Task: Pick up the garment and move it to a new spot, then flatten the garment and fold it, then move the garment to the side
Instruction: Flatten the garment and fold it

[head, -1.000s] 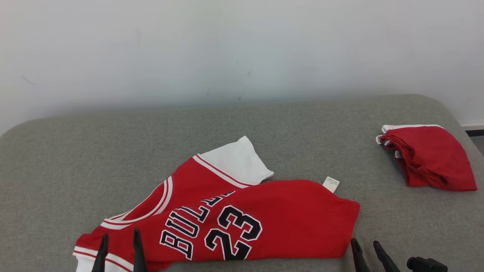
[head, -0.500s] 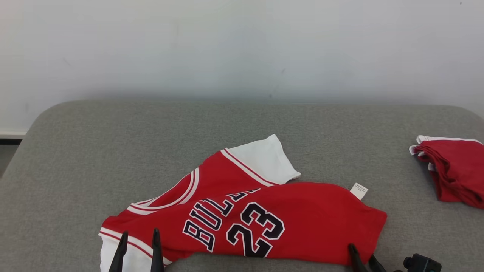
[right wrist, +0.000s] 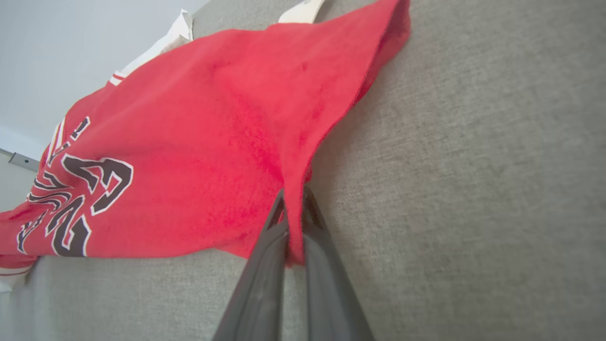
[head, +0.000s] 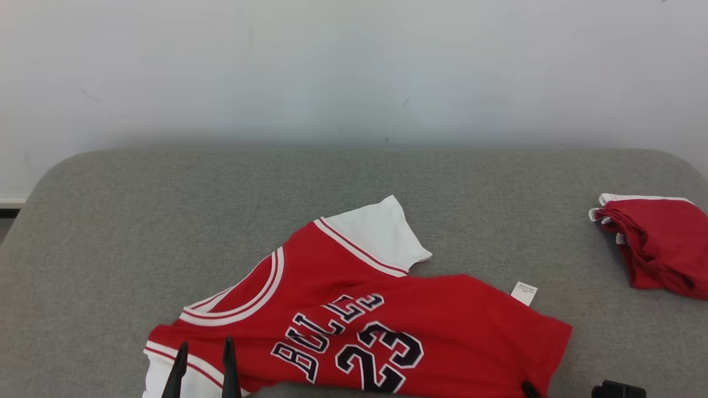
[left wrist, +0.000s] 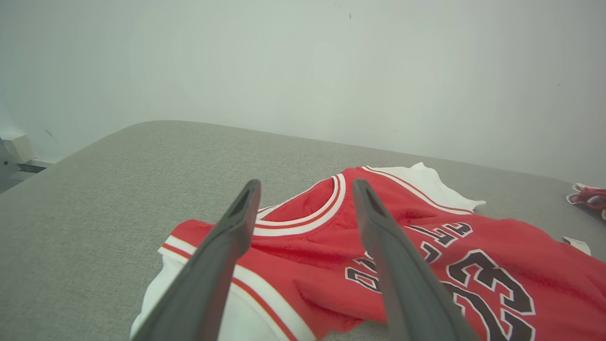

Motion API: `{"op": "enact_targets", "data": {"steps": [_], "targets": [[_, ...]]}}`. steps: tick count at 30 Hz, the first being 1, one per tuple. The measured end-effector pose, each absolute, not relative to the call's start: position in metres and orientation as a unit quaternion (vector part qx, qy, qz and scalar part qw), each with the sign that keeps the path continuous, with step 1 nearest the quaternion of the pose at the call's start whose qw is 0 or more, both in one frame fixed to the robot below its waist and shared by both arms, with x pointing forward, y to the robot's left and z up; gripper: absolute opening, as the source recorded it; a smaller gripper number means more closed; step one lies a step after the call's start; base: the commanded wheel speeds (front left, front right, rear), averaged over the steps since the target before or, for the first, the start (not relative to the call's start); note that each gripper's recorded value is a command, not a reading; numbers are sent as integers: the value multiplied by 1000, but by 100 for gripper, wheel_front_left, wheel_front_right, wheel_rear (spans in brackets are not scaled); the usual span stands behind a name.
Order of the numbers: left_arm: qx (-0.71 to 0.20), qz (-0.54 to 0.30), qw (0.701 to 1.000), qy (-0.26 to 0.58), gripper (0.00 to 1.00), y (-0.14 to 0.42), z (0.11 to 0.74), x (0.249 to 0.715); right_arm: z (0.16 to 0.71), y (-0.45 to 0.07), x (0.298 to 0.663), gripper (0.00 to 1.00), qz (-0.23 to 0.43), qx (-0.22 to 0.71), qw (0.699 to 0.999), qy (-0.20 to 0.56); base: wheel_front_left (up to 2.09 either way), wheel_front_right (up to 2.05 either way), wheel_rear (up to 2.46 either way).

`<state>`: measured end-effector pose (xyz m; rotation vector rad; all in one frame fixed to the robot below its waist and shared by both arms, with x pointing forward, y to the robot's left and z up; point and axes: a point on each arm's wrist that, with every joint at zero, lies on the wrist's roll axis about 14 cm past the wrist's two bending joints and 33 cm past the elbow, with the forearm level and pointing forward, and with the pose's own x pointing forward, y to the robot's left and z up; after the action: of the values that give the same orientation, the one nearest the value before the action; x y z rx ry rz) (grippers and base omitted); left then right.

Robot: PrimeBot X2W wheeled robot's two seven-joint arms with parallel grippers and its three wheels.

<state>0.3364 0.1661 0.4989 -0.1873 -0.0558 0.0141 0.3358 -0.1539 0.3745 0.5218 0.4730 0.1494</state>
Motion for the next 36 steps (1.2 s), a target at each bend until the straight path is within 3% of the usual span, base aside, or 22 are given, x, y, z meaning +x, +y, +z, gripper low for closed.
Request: {"op": "enact_targets", "data": {"steps": [9, 10, 11, 19, 25, 31, 36], "targets": [[-95, -31, 995, -11, 100, 143, 490, 344, 364, -207, 303, 0, 73, 169, 946, 267, 0, 0, 0], [-94, -37, 995, -7, 100, 139, 488, 345, 363, -208, 300, 40, 73, 170, 944, 272, 0, 0, 0], [-94, -47, 994, -6, 100, 135, 488, 348, 362, -208, 297, 100, 74, 171, 943, 275, 0, 0, 0], [-43, -158, 986, -22, 100, 92, 527, 415, 376, -224, 296, 100, 76, 152, 952, 253, 0, 0, 0], [44, -236, 971, -5, 100, 58, 565, 477, 419, -237, 323, 100, 68, 132, 974, 169, 0, 0, 0], [109, -340, 930, 88, 100, -1, 544, 501, 430, -226, 323, 100, 58, 144, 979, 133, 0, 0, 0], [161, -382, 891, 185, 100, -13, 508, 517, 424, -228, 317, 100, 33, 155, 978, 137, 0, 0, 0]]}}
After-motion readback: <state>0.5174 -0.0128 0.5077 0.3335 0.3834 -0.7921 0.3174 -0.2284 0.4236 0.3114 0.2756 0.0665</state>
